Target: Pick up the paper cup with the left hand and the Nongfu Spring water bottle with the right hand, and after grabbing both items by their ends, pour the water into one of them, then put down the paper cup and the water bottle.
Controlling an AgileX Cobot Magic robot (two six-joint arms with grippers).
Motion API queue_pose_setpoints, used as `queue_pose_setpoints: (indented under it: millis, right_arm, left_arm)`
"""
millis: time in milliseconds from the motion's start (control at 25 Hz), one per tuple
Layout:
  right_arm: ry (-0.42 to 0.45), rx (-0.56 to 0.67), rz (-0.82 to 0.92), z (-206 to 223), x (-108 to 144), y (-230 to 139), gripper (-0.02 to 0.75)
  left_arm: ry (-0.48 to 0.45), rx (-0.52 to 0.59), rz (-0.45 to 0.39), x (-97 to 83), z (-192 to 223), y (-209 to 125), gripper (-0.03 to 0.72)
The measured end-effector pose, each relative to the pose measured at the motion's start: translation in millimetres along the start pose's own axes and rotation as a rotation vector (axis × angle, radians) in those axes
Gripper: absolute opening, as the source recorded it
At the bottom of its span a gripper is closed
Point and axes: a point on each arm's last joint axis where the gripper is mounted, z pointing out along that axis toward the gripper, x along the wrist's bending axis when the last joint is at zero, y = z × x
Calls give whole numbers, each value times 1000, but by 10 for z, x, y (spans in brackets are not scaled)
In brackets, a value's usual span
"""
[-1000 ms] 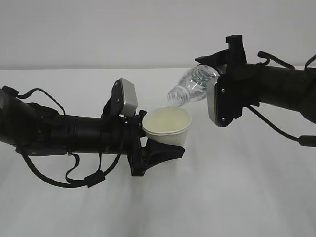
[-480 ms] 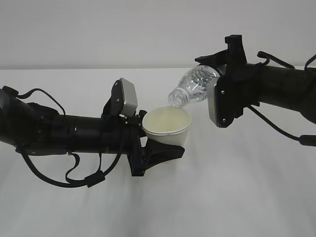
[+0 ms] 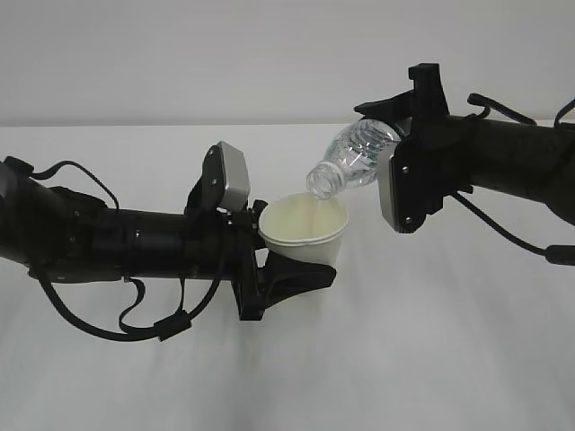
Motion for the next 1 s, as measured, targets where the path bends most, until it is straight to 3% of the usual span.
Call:
queue_pose_setpoints:
  millis: [1000]
  right_arm:
    - [0, 0, -22, 0, 0, 0, 466]
  left_arm:
    - [-39, -9, 15, -69, 41, 17, 471]
